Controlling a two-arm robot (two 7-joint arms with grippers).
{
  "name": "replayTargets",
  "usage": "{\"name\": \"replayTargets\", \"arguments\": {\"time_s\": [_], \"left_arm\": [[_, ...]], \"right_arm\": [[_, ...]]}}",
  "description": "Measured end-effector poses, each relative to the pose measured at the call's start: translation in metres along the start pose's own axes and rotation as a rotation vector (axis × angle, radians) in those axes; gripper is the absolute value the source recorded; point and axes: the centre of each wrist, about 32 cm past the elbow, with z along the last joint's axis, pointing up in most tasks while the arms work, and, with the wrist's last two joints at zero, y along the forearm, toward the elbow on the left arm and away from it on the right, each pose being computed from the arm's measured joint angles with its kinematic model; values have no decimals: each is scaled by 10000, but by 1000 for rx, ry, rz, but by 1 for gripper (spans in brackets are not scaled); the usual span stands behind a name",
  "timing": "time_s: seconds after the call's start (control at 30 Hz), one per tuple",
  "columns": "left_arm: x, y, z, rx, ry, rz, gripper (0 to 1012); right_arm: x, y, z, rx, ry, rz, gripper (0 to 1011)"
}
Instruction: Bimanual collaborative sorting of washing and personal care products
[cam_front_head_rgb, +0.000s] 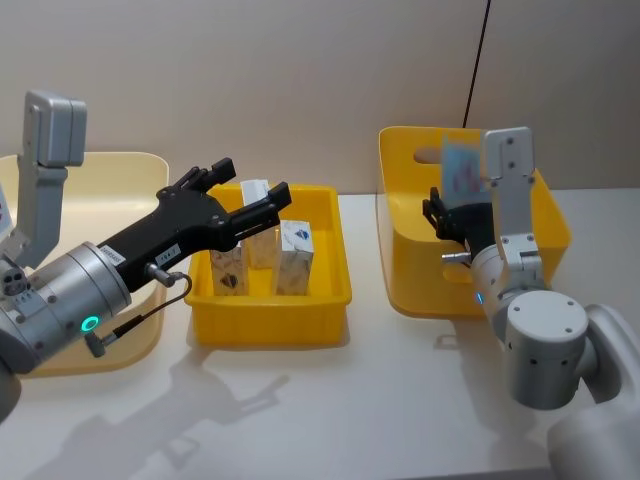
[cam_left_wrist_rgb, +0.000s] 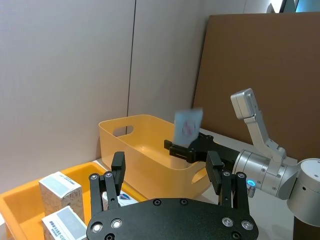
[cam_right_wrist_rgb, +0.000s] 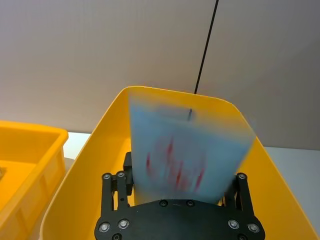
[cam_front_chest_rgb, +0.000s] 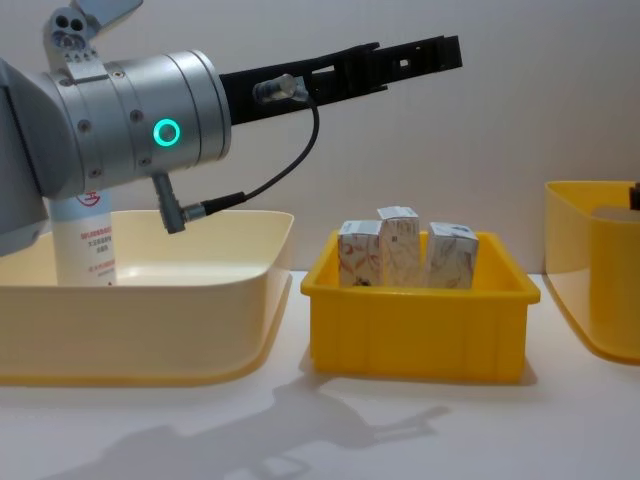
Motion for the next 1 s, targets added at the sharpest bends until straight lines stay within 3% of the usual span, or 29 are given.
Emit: {"name": "replayTargets", "arguments": {"time_s": [0.2,0.77,1.0], "left_arm": [[0,0,0,0,0,0,1003],[0,0,0,0,0,0,1003],[0,0,0,0,0,0,1003]], "right_arm": [[-7,2,-5,-3,1,-1,1000],[-18,1,-15,-8,1,-1,1001],[-16,-23,-13,34,8,12,1001]]}}
